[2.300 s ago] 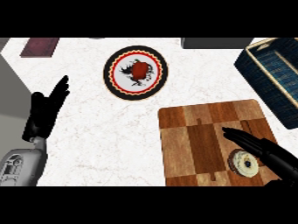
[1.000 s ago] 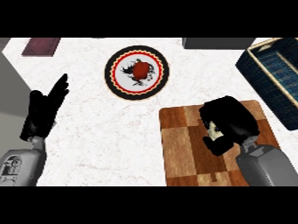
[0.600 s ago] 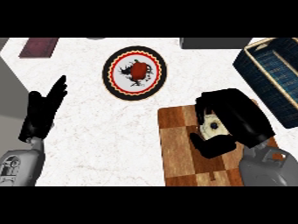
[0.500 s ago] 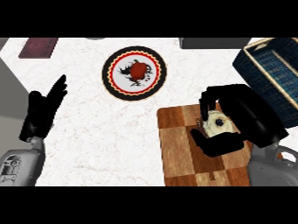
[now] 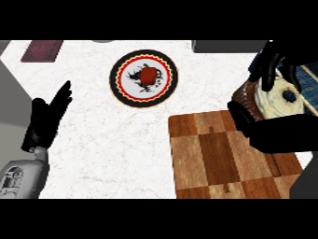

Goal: Pick the cupcake from the cutting board and place it in the basket

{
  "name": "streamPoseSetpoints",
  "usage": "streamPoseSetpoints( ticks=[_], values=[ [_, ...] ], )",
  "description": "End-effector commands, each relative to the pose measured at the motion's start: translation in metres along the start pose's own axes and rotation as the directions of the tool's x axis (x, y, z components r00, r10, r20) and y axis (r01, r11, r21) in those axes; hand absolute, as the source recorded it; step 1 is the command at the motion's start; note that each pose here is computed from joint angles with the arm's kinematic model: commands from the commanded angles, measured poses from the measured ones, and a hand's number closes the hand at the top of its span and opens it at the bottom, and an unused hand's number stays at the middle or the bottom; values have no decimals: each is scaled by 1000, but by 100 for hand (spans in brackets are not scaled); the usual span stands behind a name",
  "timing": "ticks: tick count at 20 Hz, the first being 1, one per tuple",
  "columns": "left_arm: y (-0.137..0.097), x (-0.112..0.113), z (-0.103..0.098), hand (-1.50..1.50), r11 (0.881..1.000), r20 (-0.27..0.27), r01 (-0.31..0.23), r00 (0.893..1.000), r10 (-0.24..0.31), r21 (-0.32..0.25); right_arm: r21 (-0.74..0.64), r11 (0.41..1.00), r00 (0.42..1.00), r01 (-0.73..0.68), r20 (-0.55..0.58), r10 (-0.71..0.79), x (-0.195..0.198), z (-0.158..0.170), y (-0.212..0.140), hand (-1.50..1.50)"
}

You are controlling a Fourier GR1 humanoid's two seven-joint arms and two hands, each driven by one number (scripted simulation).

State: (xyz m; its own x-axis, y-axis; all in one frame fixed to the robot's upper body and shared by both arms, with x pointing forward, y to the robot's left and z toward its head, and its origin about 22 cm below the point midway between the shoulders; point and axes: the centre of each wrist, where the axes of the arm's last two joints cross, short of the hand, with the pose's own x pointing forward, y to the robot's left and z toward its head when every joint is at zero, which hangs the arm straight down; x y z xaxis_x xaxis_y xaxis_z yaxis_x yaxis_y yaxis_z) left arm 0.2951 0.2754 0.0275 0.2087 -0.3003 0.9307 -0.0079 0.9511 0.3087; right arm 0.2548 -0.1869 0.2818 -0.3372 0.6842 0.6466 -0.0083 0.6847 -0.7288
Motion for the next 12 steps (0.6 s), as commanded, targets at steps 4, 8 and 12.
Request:
streamPoseSetpoints(
  ticks=[4,8,12],
  values=[
    [1,-4,0,0,1000,-12,4,1000,-4,6,-104,994,997,41,-56,-47,53,-17,-71,150],
    [4,-8,2,0,1000,10,7,1000,-7,3,-148,989,996,5,-92,-19,62,-41,-108,150],
    [4,-13,2,0,1000,4,1,1000,-1,-3,-120,962,952,-246,-216,216,45,-45,-124,150]
  ],
)
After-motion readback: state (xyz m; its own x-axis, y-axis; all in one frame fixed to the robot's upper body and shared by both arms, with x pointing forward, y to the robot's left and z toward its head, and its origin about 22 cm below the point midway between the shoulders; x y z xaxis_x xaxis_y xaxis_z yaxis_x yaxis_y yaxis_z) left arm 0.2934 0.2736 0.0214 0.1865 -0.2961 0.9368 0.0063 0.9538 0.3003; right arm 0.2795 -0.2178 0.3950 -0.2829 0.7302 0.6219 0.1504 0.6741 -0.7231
